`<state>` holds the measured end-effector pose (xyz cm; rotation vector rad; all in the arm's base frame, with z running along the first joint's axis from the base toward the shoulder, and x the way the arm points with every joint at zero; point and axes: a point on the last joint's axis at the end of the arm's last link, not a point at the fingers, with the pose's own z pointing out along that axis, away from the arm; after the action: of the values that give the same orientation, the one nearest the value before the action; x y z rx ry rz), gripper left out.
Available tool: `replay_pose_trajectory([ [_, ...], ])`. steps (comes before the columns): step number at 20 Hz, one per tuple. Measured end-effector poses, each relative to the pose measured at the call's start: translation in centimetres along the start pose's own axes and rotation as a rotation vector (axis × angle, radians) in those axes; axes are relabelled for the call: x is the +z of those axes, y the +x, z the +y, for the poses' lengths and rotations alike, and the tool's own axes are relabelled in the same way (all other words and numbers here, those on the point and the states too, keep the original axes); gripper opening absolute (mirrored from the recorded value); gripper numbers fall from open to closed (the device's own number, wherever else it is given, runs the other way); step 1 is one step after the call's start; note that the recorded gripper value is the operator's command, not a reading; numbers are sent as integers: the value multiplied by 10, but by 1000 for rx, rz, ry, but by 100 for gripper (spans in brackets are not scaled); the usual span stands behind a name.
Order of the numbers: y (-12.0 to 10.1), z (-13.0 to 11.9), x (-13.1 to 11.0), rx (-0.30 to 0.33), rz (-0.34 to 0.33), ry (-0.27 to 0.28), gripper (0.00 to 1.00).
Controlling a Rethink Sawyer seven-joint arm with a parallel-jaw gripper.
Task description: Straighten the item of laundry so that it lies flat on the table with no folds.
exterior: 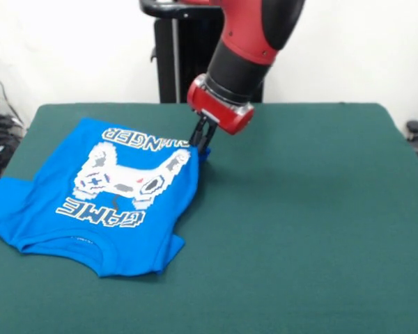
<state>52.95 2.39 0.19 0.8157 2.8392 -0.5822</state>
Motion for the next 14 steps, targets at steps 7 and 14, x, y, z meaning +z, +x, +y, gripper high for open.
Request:
replay_pose_trajectory([
  [7,-4,-17,17,-1,-43,35,100],
  [14,-3,-18,21,-3,-43,41,100],
])
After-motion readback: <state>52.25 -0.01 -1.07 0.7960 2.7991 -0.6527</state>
